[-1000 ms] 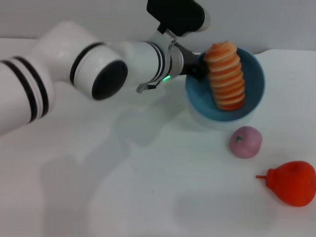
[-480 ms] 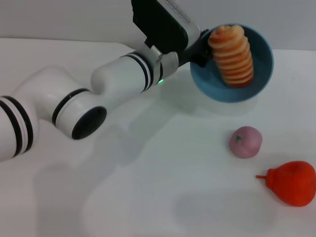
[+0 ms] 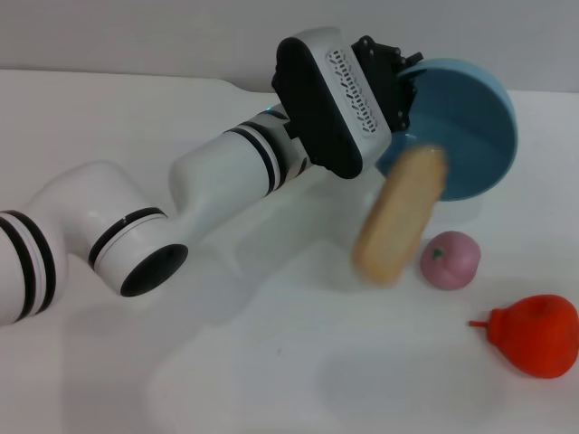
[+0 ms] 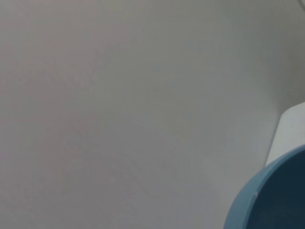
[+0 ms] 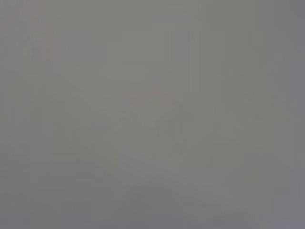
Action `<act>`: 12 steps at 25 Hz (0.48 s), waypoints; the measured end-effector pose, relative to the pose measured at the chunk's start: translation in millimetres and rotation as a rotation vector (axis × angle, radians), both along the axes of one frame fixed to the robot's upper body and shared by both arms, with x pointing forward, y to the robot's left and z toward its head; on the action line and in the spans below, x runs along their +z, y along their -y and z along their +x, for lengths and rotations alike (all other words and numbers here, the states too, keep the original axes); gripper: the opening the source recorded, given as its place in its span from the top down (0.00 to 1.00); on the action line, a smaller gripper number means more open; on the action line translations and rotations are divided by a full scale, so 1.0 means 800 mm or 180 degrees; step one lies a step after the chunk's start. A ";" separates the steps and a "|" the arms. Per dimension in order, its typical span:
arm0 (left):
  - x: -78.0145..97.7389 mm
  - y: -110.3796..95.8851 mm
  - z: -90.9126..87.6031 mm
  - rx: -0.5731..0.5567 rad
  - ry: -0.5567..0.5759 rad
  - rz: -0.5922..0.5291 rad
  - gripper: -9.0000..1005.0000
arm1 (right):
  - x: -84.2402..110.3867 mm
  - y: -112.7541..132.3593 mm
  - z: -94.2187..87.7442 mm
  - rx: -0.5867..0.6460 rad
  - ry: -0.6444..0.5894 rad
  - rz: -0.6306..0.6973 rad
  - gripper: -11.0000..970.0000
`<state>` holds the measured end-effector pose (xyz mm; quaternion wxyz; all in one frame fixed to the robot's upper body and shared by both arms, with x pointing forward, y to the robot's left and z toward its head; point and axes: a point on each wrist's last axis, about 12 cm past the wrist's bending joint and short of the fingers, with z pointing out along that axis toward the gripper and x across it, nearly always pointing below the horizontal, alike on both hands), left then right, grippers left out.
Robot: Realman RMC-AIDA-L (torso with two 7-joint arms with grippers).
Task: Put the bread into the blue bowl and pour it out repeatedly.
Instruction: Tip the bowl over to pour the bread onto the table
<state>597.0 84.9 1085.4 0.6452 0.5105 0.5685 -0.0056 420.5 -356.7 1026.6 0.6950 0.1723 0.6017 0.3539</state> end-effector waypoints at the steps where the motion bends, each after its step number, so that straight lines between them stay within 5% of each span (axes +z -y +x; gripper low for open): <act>1: 0.000 0.001 0.000 -0.0009 0.0002 0.0007 0.99 | 0.000 0.000 0.001 0.0005 0.0000 0.0002 0.56; 12: 0.000 -0.004 0.005 0.0094 -0.0065 -0.0074 0.99 | 0.001 -0.003 0.005 0.0067 0.0007 -0.0007 0.55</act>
